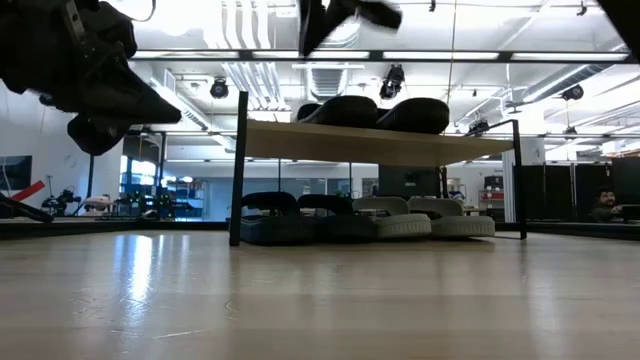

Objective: Pick and place slides into the shelf
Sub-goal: Adjust the slides under and on the shelf

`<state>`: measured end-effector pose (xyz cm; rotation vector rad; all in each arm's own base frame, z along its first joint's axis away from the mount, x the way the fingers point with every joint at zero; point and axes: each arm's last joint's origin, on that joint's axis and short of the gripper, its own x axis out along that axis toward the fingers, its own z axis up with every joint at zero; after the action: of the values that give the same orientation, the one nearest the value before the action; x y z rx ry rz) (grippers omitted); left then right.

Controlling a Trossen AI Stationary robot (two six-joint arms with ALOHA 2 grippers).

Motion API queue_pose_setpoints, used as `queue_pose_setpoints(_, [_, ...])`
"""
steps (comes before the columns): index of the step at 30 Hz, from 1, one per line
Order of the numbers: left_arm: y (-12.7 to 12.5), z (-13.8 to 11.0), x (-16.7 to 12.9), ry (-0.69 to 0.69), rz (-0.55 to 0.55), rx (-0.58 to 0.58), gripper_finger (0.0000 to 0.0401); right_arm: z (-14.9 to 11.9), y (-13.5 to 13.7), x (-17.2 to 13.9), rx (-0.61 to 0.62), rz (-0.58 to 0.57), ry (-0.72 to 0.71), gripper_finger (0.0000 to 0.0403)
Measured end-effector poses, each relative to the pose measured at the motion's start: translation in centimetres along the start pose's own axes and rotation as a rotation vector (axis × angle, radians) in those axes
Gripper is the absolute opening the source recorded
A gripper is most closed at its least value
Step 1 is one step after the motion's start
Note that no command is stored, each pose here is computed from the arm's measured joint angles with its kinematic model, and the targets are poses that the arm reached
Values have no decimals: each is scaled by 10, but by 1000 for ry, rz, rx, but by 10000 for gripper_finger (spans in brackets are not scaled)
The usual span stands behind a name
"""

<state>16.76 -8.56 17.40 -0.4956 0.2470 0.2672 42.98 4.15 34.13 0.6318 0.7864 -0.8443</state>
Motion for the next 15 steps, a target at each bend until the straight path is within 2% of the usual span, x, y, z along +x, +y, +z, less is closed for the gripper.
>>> queue_pose_setpoints(3, [-4,4,0,-14,-16,-19,0,-5,0,-41,-51,52,-87,9])
queue_pose_setpoints(6, [-8,8,0,-38,-44,-52,0,-14,-8,-78,-137,93,-113,9])
queue_pose_setpoints(11, [-13,14,0,-68,-89,-100,0,-24,-31,-139,-9,200,-112,9])
queue_pose_setpoints(13, [-14,14,0,-66,-100,-108,0,-29,-36,-163,17,248,-207,9])
queue_pose_setpoints(15, [-14,14,0,-58,-105,-135,0,-38,-36,-182,-38,286,-297,9])
